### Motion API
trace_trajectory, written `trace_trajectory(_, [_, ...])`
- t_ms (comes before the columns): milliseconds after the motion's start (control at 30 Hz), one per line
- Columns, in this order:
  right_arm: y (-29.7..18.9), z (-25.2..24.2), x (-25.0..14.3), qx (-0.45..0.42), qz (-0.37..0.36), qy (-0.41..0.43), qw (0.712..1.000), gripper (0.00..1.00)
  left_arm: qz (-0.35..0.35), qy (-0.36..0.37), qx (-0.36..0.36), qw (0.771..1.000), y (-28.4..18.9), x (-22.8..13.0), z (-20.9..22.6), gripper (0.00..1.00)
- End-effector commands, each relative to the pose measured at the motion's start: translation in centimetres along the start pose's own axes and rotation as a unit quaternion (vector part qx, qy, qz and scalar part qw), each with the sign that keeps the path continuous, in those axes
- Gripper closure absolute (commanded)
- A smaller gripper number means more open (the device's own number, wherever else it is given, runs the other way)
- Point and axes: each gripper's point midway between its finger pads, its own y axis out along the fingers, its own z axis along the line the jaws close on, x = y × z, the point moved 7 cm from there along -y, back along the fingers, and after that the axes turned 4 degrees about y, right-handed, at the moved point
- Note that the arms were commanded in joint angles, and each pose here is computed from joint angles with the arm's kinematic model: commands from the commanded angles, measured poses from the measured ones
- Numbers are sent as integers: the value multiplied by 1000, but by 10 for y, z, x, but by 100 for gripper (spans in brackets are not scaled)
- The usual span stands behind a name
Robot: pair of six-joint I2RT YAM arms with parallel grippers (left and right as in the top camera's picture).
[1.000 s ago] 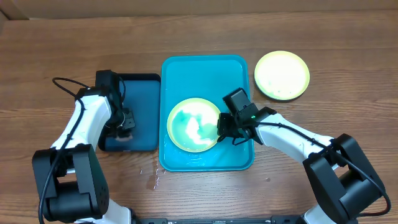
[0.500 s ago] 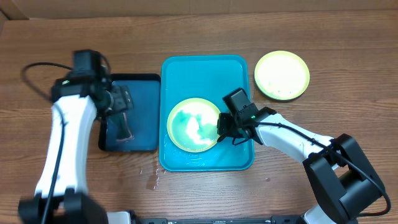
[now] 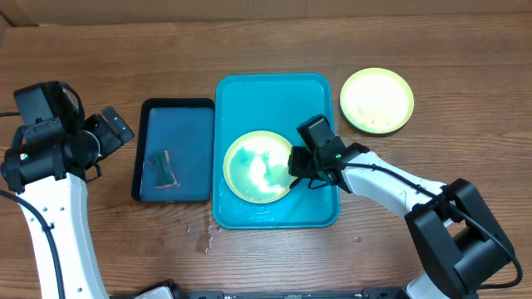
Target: Clean dirty plates on tray and stack at the side
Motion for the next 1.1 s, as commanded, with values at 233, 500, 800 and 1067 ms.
trace_trajectory(233, [2, -2, 7, -20, -36, -4, 999, 73, 4, -6, -1, 1000, 3, 3, -1, 0])
trace_trajectory(500, [10, -5, 6, -24, -29, -3, 999, 81, 4, -6, -1, 1000, 4, 3, -1, 0])
trace_trajectory(800, [10, -5, 6, -24, -30, -1, 999, 84, 4, -6, -1, 1000, 4, 3, -1, 0])
trace_trajectory(1067, [11, -5, 6, -24, -30, -1, 999, 96, 4, -6, -1, 1000, 4, 3, -1, 0])
